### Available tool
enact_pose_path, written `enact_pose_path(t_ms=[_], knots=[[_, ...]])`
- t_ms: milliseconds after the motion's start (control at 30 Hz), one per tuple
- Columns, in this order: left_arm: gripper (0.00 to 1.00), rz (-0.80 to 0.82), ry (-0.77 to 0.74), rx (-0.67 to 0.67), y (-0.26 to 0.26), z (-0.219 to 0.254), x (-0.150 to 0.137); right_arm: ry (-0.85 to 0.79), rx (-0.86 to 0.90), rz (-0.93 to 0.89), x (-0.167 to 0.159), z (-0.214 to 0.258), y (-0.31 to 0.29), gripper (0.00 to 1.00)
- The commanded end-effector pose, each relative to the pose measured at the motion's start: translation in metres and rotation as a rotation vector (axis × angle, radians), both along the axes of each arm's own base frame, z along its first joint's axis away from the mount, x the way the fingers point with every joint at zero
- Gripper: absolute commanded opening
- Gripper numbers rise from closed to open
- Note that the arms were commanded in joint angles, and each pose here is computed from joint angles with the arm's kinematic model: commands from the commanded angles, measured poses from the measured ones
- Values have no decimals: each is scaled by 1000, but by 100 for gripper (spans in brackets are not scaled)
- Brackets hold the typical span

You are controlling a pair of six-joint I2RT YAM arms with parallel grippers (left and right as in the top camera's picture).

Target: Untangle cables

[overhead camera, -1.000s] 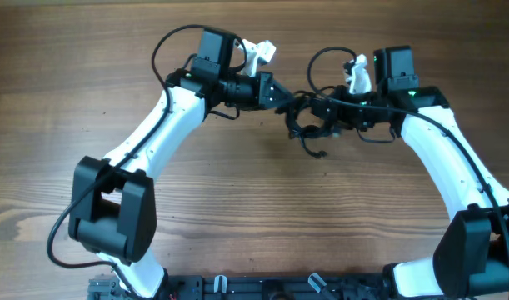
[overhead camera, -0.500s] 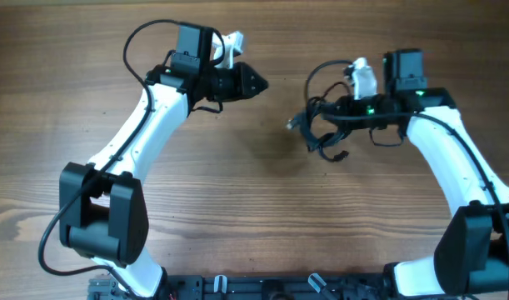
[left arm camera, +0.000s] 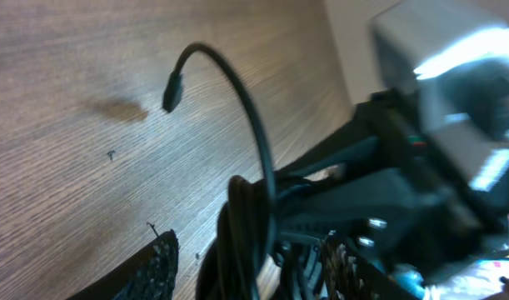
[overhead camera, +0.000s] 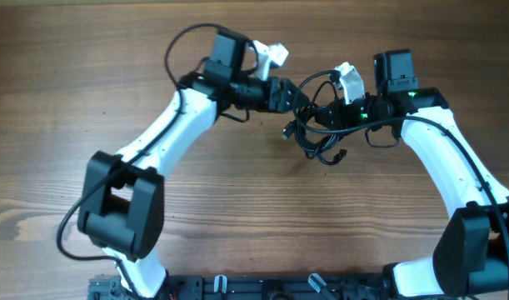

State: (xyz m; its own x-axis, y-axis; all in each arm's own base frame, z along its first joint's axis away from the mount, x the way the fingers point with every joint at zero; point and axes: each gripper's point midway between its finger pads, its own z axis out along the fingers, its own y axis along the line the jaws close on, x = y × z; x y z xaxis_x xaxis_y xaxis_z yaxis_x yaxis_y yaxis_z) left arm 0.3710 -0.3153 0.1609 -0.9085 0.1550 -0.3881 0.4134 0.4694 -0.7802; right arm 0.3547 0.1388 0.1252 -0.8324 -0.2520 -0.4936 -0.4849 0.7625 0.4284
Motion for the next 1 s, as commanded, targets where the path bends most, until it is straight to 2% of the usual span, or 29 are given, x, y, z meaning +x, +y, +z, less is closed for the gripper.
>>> enact_pose_path(t_ms=[0, 133, 267, 300, 333, 467, 567, 633, 667, 733, 800, 967], knots=[[53, 11, -19, 79, -6, -25, 3, 8, 33, 18, -2, 3, 7, 8], [45, -11, 28, 103, -13, -47, -4, 9, 33, 17, -2, 3, 7, 8], [21, 16, 19, 149, -11, -58, 1, 10, 34, 14, -2, 3, 7, 8], [9, 26, 20, 150, -7, -58, 4, 20, 35, -2, -2, 2, 6, 8], [4, 36, 21, 151, -4, -58, 7, 33, 33, -27, -1, 2, 5, 8], [4, 153, 72, 160, 25, -60, 30, 119, -15, -235, 8, -7, -12, 4], [4, 193, 109, 185, 40, -66, 33, 166, 8, -366, 15, -7, -16, 4], [4, 234, 147, 276, 54, -81, 29, 235, -10, -604, 23, -13, -34, 4], [4, 253, 172, 333, 62, -89, 24, 237, 2, -629, 26, -12, -35, 4], [4, 267, 203, 381, 69, -96, 18, 199, 28, -639, 31, -1, -34, 4], [4, 349, 260, 452, 84, -105, 17, 126, 76, -660, 38, 25, -37, 4], [4, 363, 280, 464, 88, -107, 15, -14, 168, -732, 39, 83, -66, 4]])
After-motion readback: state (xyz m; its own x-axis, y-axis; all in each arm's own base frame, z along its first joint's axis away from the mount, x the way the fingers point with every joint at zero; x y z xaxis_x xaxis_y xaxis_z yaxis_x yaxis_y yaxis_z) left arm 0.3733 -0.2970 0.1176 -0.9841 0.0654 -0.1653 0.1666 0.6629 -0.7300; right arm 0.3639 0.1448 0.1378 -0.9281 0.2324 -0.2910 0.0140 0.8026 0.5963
